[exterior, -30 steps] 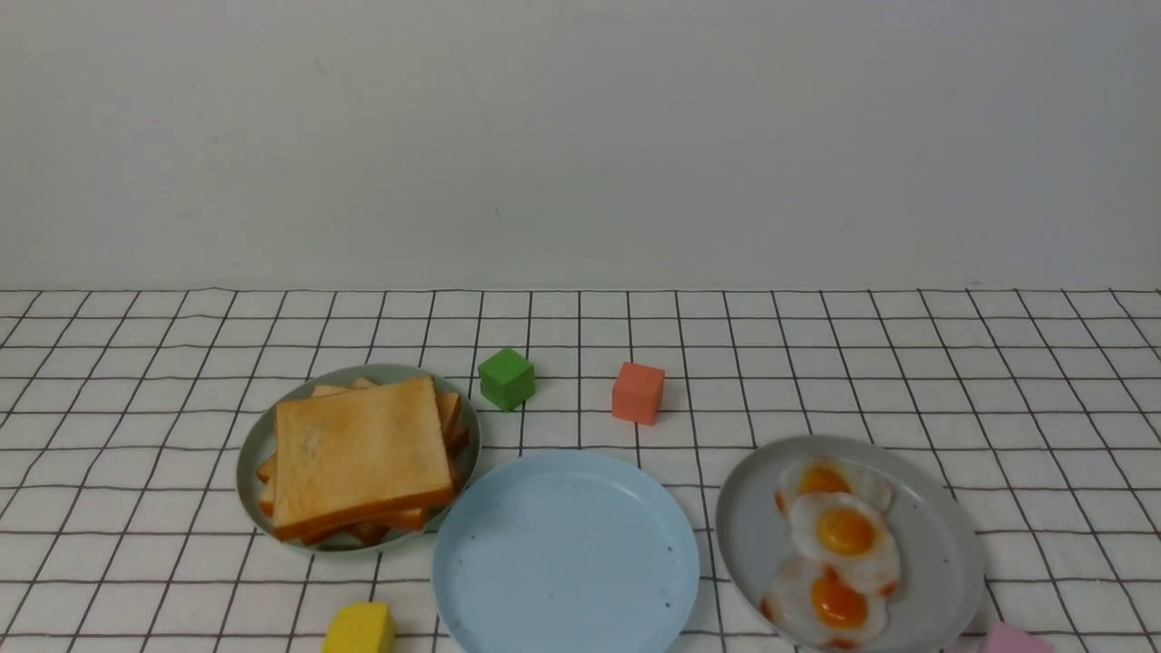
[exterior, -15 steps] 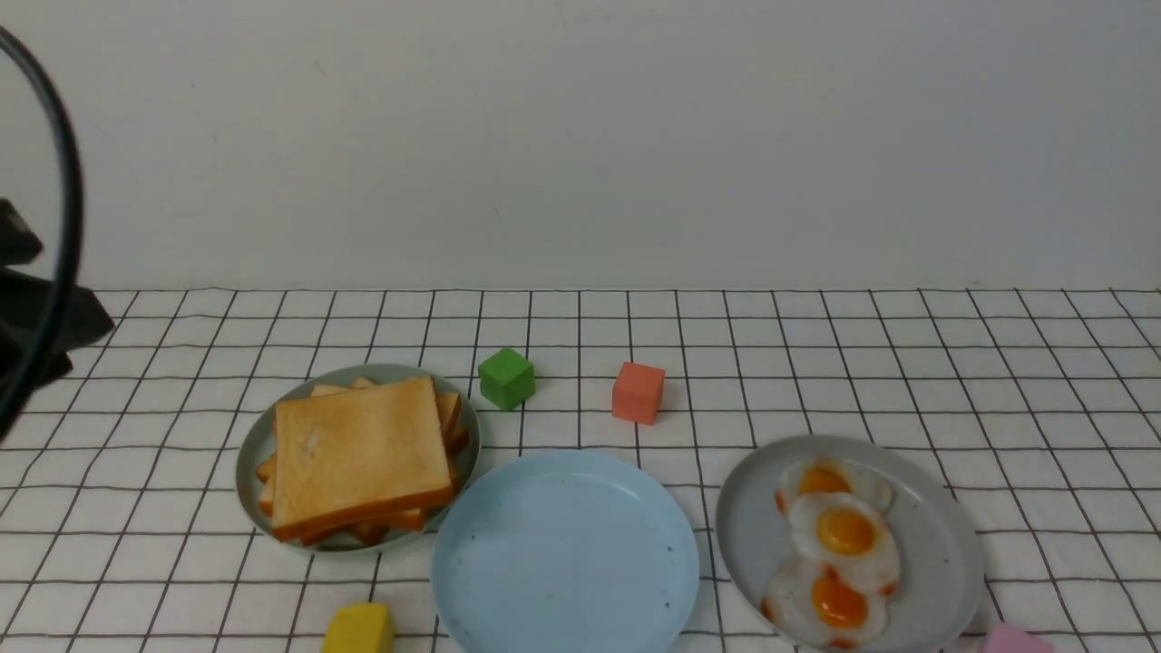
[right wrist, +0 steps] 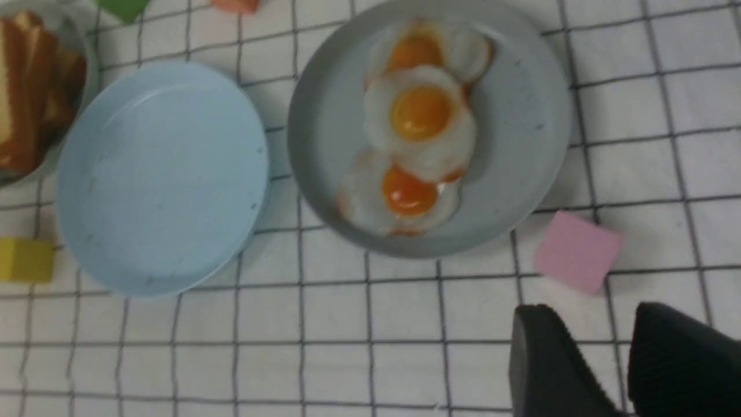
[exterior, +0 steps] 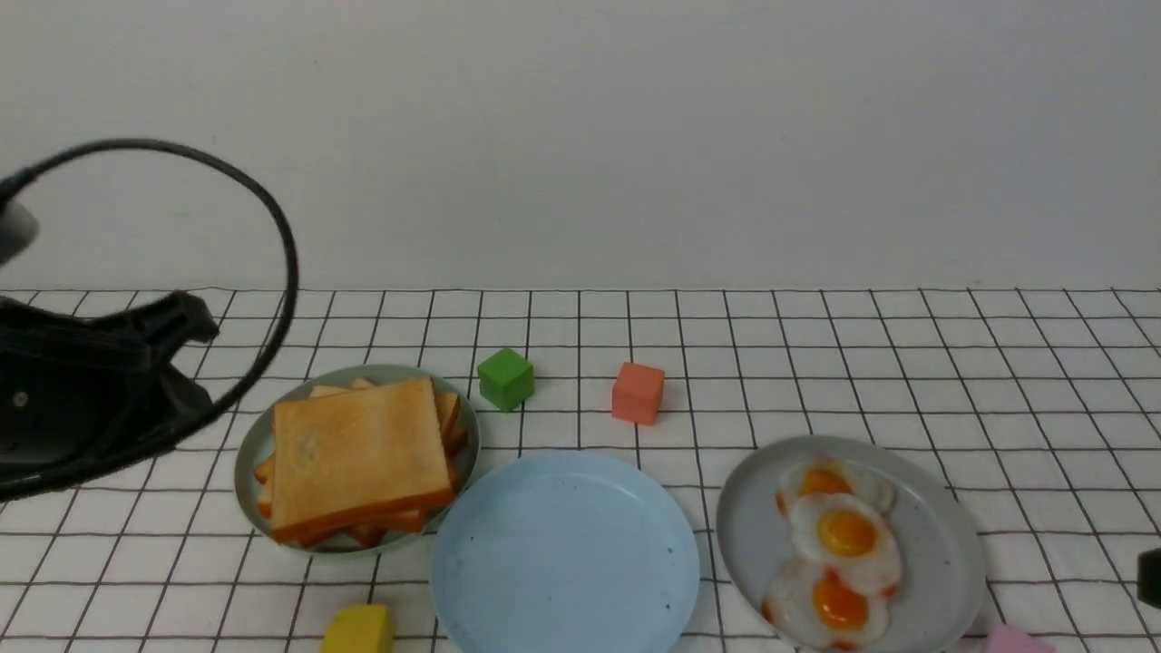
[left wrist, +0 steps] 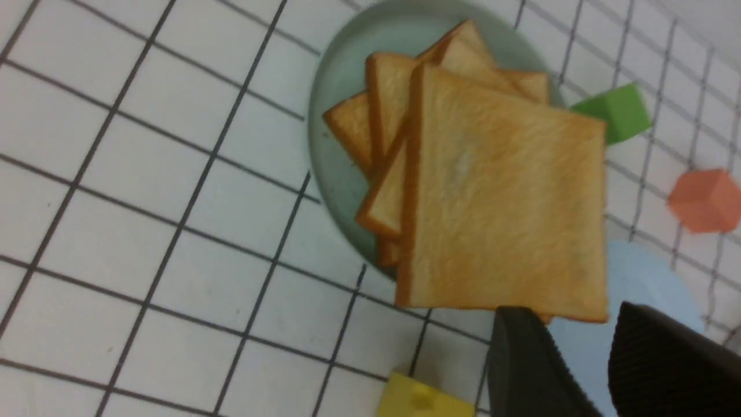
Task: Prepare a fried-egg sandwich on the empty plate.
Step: Use the left arm to grab a slice of bread
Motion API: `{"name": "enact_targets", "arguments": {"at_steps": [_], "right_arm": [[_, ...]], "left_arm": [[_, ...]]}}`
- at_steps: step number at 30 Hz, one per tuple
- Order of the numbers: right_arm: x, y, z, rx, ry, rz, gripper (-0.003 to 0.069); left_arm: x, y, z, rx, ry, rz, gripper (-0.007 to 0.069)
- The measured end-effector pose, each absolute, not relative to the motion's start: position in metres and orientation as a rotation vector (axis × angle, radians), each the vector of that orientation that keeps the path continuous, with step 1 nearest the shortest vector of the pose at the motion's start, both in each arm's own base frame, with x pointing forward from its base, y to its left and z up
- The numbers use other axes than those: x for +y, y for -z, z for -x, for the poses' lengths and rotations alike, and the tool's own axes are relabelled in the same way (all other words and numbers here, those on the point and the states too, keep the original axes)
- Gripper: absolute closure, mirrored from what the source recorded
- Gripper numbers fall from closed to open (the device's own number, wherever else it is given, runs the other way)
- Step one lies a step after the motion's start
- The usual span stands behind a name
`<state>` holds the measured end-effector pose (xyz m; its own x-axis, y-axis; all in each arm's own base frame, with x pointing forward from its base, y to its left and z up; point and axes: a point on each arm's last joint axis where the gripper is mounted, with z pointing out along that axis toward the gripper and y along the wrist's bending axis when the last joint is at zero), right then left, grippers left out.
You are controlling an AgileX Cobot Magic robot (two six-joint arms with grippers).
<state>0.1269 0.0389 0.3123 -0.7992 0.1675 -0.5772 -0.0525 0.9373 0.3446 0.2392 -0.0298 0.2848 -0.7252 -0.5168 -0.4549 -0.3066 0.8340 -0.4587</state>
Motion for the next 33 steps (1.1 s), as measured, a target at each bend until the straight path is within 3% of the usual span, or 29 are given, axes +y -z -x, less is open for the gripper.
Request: {"name": "enact_targets", "arguments": {"at_steps": [9, 14, 25, 33], "right_arm": [[0.051, -0.326, -0.131, 2.432, -0.571, 0.121, 0.0358], [0.052, -0.325, -0.13, 2.457, -0.575, 0.142, 0.0335], [0.052, -0.324, -0.128, 2.474, -0.568, 0.185, 0.0333], [0.052, -0.325, -0.129, 2.452, -0.57, 0.175, 0.0333]], "left_arm": [[-0.039, -0.256, -0.288, 2.624, 0.466, 0.474, 0.0366], [-0.038, -0.246, -0.318, 2.692, 0.442, 0.364, 0.0294], [0.002, -0.237, -0.343, 2.67, 0.678, 0.343, 0.0271], [0.002, -0.21, -0.352, 2.723, 0.711, 0.364, 0.0271]]}}
